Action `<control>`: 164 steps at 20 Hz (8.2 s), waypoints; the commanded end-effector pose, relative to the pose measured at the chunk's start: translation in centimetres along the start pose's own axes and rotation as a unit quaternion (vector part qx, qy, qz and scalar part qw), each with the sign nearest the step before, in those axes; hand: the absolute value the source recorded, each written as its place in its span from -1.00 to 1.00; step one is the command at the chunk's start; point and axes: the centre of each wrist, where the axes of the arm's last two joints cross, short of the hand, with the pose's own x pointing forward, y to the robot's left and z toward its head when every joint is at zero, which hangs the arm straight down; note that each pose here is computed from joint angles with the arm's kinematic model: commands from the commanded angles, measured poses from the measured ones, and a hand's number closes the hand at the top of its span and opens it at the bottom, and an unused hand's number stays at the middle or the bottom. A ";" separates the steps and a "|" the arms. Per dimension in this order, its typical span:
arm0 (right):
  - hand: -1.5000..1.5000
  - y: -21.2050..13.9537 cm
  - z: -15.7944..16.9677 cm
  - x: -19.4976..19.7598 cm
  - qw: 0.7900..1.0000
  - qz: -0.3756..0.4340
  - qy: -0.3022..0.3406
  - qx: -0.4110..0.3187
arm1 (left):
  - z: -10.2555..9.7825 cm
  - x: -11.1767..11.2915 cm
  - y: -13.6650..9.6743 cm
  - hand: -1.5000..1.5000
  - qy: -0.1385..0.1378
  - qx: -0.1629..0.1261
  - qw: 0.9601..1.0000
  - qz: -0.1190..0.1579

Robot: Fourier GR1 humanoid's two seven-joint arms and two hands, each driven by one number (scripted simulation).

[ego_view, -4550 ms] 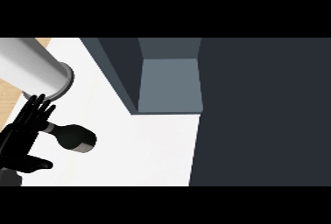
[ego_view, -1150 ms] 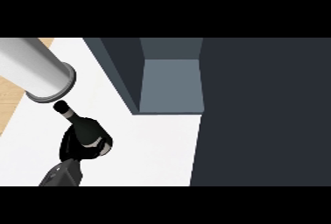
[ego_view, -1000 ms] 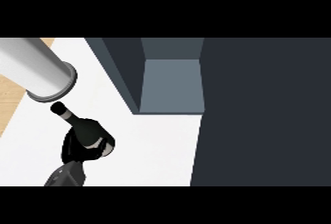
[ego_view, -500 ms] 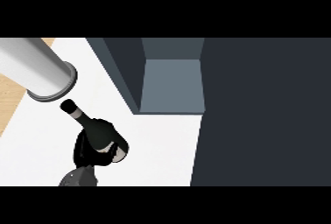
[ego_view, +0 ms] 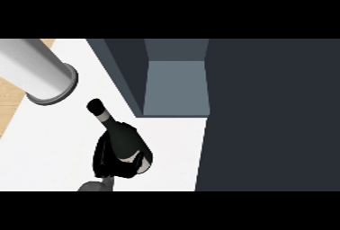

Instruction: Pick up the wine, place it into the cabinet and close the cabinet

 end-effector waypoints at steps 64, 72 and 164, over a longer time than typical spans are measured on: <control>-1.00 -0.6 0.1 -2.6 0.999 -0.026 -0.016 0.028 | -19.0 2.5 -11.8 1.00 0.031 0.106 0.993 -0.044; -1.00 0.4 -1.7 -1.8 0.998 -0.041 -0.034 0.041 | -17.7 1.2 -10.4 1.00 0.019 0.116 0.993 -0.020; -1.00 -0.7 -0.1 -0.7 1.000 -0.023 0.002 0.016 | -6.1 -0.6 -13.8 -1.00 -0.059 -0.038 0.996 -0.061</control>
